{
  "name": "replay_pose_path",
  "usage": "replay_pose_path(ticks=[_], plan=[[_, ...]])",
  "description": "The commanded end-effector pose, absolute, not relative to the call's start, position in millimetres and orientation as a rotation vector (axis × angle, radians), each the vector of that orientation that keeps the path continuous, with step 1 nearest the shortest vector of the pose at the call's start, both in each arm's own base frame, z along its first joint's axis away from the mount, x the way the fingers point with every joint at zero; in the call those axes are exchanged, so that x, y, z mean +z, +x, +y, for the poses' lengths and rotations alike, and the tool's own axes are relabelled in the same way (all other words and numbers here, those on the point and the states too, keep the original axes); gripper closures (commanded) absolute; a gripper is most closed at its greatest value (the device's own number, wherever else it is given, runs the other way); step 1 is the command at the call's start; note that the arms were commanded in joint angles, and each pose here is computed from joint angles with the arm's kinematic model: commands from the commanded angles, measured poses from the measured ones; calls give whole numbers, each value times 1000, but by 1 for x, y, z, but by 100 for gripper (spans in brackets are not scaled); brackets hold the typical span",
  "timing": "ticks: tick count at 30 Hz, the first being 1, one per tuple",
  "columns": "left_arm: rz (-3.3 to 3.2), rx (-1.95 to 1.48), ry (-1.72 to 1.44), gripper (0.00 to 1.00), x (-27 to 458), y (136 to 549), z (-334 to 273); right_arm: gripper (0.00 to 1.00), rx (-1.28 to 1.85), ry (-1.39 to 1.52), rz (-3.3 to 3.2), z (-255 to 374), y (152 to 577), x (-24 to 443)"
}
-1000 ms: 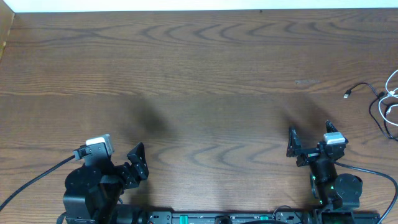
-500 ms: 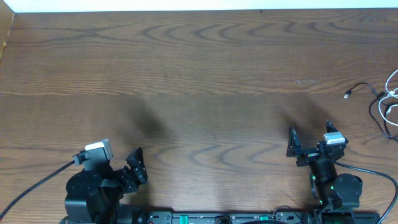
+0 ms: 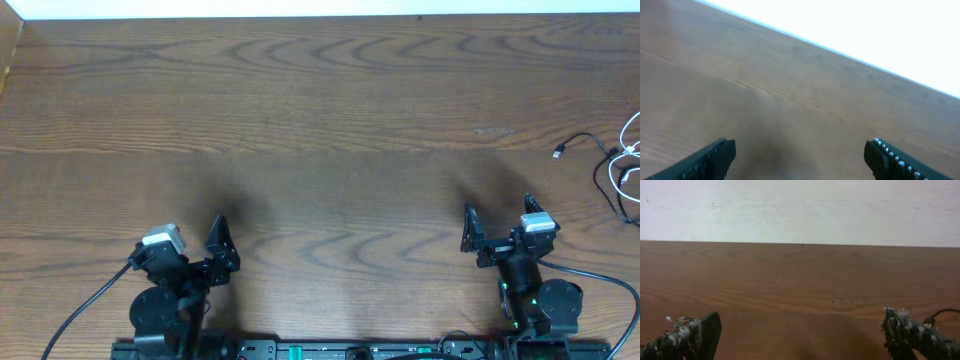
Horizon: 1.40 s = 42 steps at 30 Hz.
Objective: Untangle cables
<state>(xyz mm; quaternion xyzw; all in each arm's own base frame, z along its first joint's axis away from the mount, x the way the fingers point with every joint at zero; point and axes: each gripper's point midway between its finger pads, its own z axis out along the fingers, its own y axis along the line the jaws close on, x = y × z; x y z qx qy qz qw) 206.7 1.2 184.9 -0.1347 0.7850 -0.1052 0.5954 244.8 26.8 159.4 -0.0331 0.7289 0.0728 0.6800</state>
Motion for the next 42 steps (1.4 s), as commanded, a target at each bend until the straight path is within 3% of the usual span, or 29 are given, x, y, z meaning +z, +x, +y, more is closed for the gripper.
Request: replay_pose_path(ticks=[1,9,16,42], plan=[[1752,-240,-159,13,187,220,-10,1,158,-77,1637,27,245,159],[1501,-181,-40,13,205,242,-11,1,158,-77,1637,27,245,159],[1717,-188,-74,13,139,243,-10,1,158,-77,1637,27,245,159],[1708,-186,-74,13,141,244,-10,1,158,-77,1636,27,245,159]])
